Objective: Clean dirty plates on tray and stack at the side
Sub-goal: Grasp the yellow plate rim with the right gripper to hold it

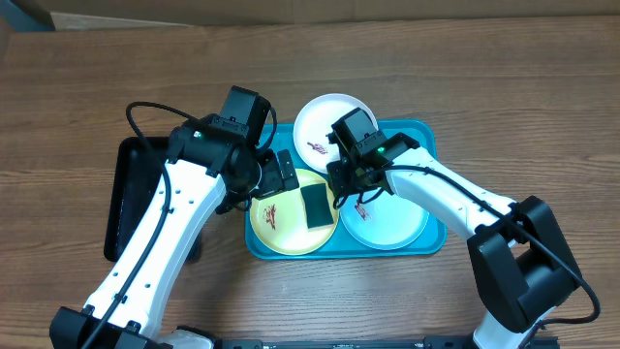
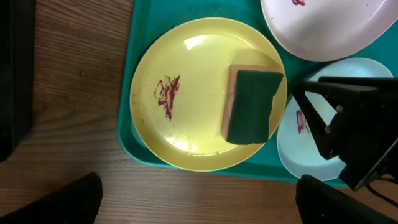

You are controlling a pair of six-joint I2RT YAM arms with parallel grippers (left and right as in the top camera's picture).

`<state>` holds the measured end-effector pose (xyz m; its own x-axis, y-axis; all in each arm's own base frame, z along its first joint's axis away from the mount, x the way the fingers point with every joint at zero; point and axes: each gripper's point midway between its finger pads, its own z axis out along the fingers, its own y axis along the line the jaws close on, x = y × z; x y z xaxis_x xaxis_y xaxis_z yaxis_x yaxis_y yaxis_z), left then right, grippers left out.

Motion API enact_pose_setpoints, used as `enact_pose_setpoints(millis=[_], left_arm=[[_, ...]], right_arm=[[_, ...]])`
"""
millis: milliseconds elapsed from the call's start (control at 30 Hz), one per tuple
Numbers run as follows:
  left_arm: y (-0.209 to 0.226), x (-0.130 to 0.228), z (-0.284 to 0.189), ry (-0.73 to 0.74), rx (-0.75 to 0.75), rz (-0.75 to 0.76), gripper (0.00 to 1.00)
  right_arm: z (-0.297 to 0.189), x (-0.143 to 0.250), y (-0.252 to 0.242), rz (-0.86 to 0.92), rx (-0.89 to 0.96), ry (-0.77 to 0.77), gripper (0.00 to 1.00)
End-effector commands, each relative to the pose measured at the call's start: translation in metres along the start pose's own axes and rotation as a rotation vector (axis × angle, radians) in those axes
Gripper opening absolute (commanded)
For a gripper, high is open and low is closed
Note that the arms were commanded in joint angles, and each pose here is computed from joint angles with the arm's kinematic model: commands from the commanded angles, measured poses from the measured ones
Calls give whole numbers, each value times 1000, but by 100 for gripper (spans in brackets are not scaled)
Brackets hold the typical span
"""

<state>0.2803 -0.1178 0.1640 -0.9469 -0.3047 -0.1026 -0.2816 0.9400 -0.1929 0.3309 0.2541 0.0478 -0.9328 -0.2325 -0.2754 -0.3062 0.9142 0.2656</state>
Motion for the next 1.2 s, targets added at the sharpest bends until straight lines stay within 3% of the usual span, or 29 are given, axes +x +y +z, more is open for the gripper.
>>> enact_pose_setpoints(millis=[0, 167, 733, 1167], left_arm=[[3, -3, 3, -7, -13, -26, 100], [3, -3, 3, -8, -14, -26, 100], [2, -4, 3, -11, -10, -26, 100], [3, -3, 3, -9, -12, -26, 100]], right_arm=[[-4, -13, 6, -3, -21, -46, 37], [0, -7, 3, 39, -18, -33, 33], [16, 11, -12, 65, 20, -22, 33], [-5, 11, -14, 107, 85, 20, 31]])
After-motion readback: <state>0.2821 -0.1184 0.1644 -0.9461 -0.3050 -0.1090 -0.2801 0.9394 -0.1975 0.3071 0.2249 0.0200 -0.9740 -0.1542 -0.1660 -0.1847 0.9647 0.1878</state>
